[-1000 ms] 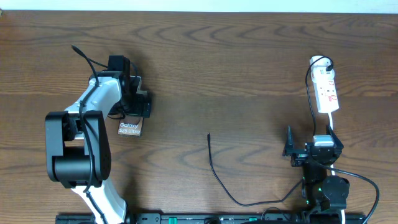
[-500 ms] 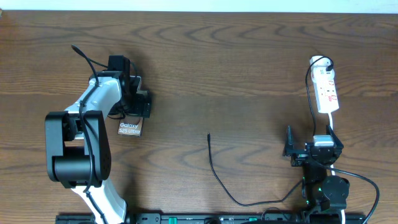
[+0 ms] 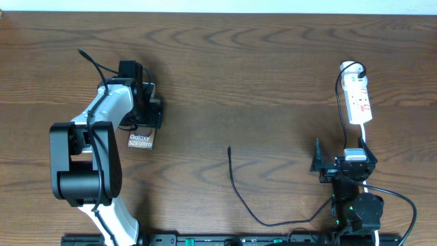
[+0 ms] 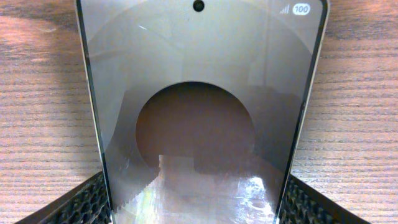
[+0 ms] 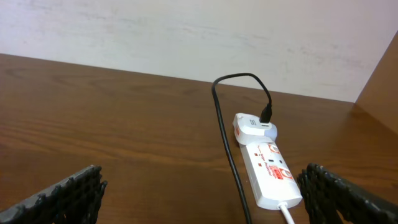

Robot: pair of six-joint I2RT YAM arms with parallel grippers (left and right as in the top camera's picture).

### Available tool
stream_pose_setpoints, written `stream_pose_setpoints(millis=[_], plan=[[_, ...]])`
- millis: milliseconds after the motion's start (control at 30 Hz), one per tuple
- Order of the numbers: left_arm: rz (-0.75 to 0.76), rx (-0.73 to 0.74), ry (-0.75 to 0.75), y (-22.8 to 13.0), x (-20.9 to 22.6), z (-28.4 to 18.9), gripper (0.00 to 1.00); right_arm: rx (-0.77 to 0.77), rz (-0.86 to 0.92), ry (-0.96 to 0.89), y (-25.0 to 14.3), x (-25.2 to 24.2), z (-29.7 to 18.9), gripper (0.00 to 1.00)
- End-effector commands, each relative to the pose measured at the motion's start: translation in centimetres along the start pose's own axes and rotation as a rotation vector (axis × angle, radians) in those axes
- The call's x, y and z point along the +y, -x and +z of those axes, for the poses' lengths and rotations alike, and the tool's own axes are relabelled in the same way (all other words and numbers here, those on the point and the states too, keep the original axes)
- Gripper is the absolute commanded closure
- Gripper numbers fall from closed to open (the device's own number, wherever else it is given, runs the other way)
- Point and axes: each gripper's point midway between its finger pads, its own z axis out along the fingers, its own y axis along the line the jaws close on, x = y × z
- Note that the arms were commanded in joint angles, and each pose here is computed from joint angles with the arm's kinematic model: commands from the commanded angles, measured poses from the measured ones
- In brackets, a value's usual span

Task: Plug charger to phone and switch on socket
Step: 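Close the left gripper on the phone's short edge, then lift the phone with the left gripper and tilt it upright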

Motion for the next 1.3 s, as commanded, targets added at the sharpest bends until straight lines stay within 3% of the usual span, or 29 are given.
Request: stream_pose_setpoints(millis=[0, 333, 767, 1067, 1267], plan=[[0.002, 0.029, 0.005, -1.03, 0.16, 0.57, 0.24, 0.005, 0.014, -0.015, -0.15, -0.31, 0.00, 0.01], [0.002, 0.029, 0.005, -1.03, 0.17, 0.57, 0.25, 0.005, 0.015, -0.015, -0.15, -0.31, 0.00, 0.01], [0.002, 0.029, 0.005, -1.03, 0.17, 0.57, 0.39, 0.006, 0.014, -0.015, -0.16, -0.31, 0.00, 0.01], [0.002, 0.029, 0.005, -1.03, 0.17, 0.57, 0.59, 0.005, 0.014, -0.015, -0.15, -0.31, 0.00, 0.01], [0.002, 0.023, 0.006, -0.88, 0.18, 0.57, 0.78, 0.005, 0.014, -0.015, -0.15, -0.31, 0.00, 0.01]])
